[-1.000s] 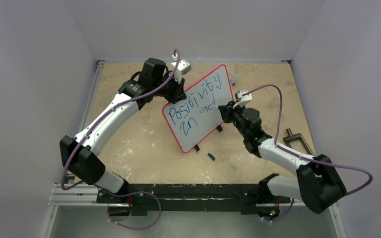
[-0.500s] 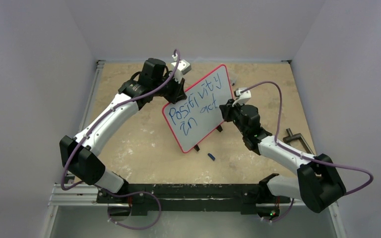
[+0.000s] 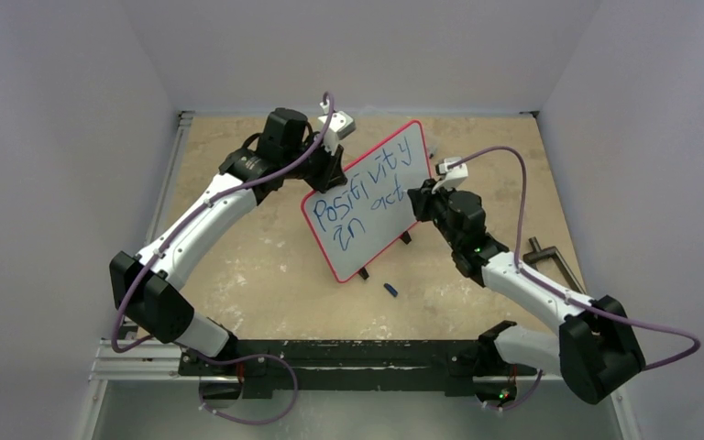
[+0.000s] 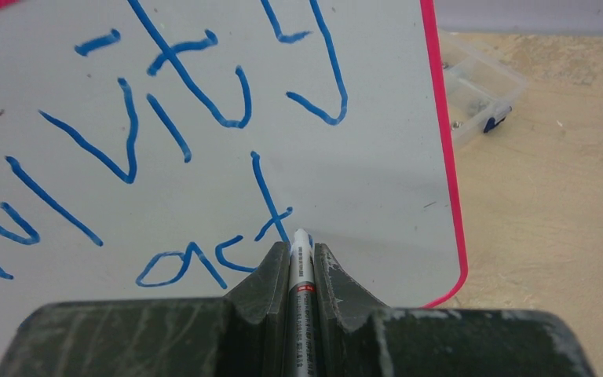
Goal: Write a sentence on the whiteboard
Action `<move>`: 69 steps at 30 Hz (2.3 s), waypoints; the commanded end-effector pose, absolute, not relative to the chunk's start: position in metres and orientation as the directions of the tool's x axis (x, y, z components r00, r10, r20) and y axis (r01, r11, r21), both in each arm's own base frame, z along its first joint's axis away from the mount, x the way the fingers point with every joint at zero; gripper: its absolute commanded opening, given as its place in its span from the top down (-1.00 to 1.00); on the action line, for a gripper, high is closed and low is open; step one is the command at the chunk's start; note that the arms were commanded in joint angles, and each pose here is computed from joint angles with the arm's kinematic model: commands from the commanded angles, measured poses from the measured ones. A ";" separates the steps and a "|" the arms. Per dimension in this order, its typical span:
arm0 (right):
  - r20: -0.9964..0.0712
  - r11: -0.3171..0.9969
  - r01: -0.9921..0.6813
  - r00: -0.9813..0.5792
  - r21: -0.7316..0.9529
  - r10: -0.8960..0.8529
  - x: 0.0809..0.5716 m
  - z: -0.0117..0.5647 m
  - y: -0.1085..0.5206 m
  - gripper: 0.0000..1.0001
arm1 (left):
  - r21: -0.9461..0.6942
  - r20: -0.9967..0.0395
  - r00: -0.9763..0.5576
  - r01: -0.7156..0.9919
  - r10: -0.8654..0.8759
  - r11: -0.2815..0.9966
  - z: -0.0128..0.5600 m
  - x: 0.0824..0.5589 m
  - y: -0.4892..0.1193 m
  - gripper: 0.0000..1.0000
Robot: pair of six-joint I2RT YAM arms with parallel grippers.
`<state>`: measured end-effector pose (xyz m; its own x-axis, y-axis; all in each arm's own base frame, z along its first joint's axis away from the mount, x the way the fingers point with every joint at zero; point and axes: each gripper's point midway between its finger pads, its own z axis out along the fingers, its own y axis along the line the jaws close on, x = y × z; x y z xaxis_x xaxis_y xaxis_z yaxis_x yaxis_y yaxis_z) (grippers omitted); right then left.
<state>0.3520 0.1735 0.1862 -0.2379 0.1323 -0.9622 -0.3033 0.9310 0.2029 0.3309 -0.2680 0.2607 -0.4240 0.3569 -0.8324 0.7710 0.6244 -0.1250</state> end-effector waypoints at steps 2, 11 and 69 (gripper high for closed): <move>-0.976 0.930 -0.303 -0.123 0.209 0.179 0.355 0.234 0.168 1.00 | -0.069 -0.770 -0.418 0.806 0.483 0.588 0.234 0.314 -0.255 1.00; -0.976 0.931 -0.295 -0.105 0.213 0.190 0.368 0.243 0.171 1.00 | -0.066 -0.773 -0.415 0.805 0.480 0.589 0.236 0.313 -0.254 1.00; -0.964 0.918 -0.296 -0.112 0.263 0.240 0.353 0.247 0.165 1.00 | -0.067 -0.776 -0.412 0.807 0.478 0.587 0.237 0.312 -0.255 1.00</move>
<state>0.3475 0.1591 0.2052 -0.2029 0.1747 -0.9635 -0.2664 0.9370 0.2260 0.3276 -0.2686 0.2624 -0.4204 0.3589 -0.8333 0.7750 0.6197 -0.1241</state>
